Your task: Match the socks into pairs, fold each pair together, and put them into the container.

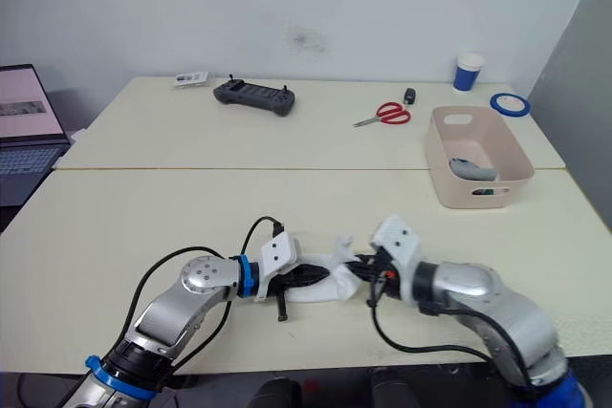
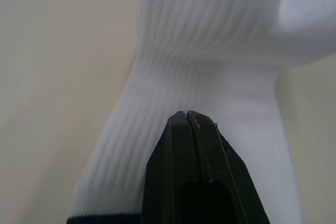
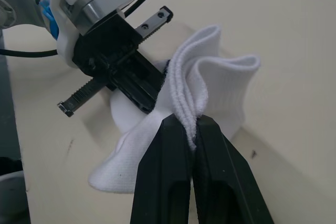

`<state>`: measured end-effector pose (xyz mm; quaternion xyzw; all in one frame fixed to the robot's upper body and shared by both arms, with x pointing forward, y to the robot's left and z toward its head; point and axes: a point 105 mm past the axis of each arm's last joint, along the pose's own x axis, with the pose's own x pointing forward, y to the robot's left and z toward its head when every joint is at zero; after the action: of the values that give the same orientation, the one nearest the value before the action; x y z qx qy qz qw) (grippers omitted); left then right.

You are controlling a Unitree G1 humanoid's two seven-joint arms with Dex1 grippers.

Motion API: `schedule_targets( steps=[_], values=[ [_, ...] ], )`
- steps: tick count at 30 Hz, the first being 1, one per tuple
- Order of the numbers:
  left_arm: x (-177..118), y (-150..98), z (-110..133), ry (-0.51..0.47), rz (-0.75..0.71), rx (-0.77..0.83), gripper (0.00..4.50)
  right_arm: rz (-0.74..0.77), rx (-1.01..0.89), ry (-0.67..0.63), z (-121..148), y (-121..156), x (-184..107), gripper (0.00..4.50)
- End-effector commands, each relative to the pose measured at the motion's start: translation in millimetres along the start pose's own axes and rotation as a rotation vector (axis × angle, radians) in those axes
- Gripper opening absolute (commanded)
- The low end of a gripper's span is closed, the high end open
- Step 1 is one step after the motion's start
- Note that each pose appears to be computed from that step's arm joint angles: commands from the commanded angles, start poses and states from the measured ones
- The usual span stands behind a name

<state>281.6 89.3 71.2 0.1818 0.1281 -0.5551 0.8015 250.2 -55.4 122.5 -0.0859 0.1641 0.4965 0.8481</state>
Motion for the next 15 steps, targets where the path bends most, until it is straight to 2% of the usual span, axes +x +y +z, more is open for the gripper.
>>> schedule_targets(
  steps=[1,6,9,15],
  values=[
    [-21,7,11,-0.025,0.035,-0.016,0.0,0.003,-0.006,0.015,2,0,6,0.03],
    [-29,3,-10,0.054,0.042,-0.058,0.0,0.019,-0.007,0.037,2,-1,12,0.03],
    [-25,1,-21,0.069,0.056,-0.086,0.0,0.025,-0.001,0.042,3,0,21,0.03],
    [-23,-3,-24,0.073,0.051,-0.082,0.0,0.029,0.022,0.037,7,1,41,0.03]
  ],
)
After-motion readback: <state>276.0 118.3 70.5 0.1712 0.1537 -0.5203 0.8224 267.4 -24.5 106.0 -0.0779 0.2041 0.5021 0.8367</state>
